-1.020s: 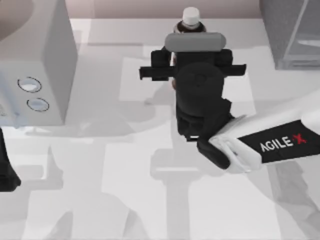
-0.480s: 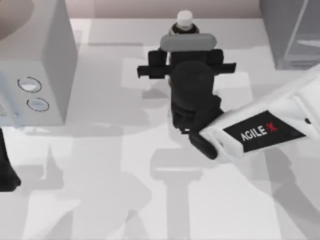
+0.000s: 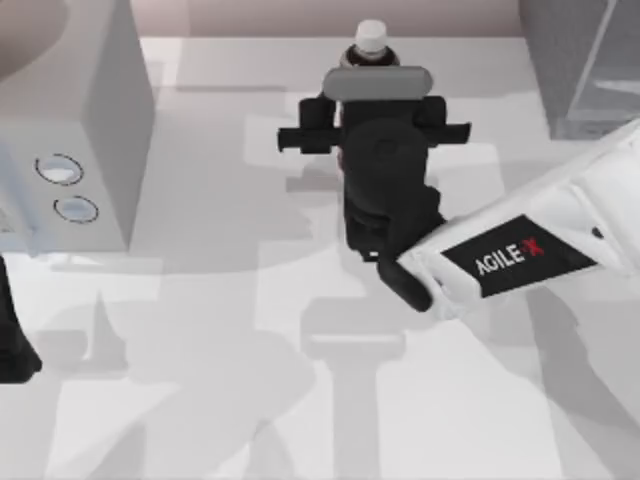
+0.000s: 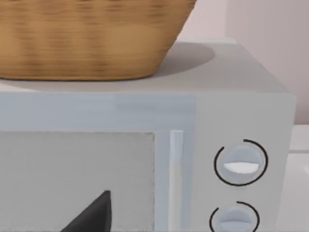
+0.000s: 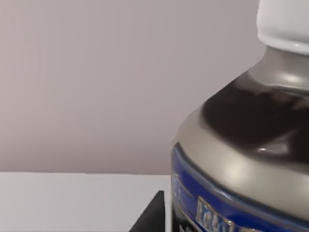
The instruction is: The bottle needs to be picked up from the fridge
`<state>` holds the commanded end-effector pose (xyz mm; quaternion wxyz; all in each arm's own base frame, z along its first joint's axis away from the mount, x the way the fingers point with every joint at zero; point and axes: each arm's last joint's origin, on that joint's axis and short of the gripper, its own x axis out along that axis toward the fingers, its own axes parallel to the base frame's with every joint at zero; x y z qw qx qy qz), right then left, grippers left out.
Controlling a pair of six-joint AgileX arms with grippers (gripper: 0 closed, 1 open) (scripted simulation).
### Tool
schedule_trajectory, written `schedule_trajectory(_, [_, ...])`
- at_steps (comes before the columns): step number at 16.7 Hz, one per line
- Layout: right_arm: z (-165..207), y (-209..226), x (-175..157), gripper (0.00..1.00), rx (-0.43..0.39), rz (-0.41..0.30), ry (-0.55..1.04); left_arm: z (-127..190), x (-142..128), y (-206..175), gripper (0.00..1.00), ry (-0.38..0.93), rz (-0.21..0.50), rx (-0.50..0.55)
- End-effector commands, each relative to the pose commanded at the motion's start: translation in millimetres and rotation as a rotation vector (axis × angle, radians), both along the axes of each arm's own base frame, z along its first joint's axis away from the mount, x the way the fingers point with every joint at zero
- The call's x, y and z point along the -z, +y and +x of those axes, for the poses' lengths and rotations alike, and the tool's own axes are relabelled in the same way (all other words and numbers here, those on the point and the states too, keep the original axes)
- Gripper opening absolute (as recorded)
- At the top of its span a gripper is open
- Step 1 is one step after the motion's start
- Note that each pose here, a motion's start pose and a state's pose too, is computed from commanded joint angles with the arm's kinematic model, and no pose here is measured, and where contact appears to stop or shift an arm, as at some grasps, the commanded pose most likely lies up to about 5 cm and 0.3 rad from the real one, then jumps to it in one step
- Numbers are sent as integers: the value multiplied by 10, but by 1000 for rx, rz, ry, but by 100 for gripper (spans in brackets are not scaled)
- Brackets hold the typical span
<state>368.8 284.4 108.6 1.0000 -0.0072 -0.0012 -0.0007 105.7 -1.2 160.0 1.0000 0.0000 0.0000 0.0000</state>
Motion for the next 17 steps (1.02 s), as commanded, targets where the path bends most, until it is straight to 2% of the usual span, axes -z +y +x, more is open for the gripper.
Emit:
schedule_trajectory(11, [0,0,0,98,0,0,0,0,0,0,100,0,0,0])
schedule_trajectory(17, [0,0,0,100,0,0,0,0,0,0,100,0,0,0])
